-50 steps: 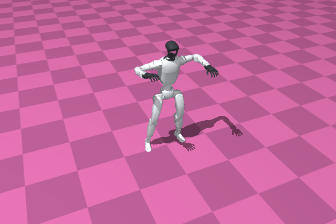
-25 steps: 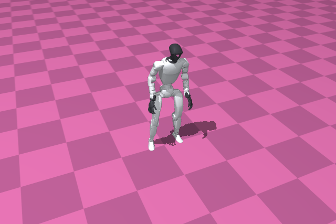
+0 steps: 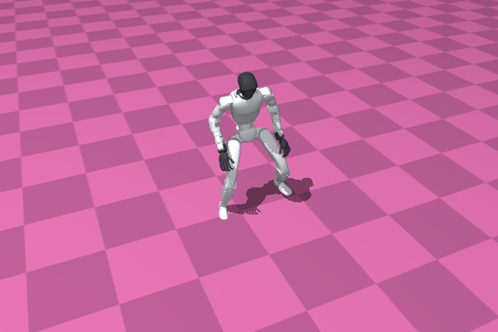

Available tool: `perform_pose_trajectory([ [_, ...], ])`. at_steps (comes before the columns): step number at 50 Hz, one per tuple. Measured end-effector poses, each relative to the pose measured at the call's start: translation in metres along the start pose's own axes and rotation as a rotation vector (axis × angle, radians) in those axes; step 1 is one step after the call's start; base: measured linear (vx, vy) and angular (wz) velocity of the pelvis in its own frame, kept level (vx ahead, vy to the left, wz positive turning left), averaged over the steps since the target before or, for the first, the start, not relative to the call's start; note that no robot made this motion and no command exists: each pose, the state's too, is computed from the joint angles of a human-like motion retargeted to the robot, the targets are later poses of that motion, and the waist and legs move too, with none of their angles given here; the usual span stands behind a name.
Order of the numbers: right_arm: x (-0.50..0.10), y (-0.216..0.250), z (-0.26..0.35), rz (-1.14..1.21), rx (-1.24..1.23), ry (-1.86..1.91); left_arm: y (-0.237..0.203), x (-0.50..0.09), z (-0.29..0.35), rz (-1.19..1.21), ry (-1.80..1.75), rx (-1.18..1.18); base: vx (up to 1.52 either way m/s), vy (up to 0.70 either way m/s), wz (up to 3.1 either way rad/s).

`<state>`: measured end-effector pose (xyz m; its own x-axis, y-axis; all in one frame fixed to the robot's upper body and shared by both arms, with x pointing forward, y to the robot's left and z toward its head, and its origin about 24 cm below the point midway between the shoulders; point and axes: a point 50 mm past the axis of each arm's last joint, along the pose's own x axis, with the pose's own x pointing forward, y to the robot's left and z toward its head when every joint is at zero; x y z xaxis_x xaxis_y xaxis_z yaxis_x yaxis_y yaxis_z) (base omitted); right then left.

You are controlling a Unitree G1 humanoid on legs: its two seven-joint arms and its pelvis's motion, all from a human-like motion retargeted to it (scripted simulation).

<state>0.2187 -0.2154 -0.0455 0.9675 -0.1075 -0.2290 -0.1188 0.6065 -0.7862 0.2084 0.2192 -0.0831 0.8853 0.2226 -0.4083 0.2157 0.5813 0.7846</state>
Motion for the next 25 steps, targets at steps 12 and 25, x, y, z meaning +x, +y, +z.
perform_pose_trajectory([
  [12,-0.018,0.003,-0.03,-0.153,0.216,0.173,-0.019,-0.019,-0.022,0.043,0.055,-0.063,0.08,0.38,0.14],
  [25,-0.026,0.005,-0.044,-0.23,0.316,0.331,0.011,0.027,0.001,0.09,0.148,-0.189,0.02,0.46,0.15],
])
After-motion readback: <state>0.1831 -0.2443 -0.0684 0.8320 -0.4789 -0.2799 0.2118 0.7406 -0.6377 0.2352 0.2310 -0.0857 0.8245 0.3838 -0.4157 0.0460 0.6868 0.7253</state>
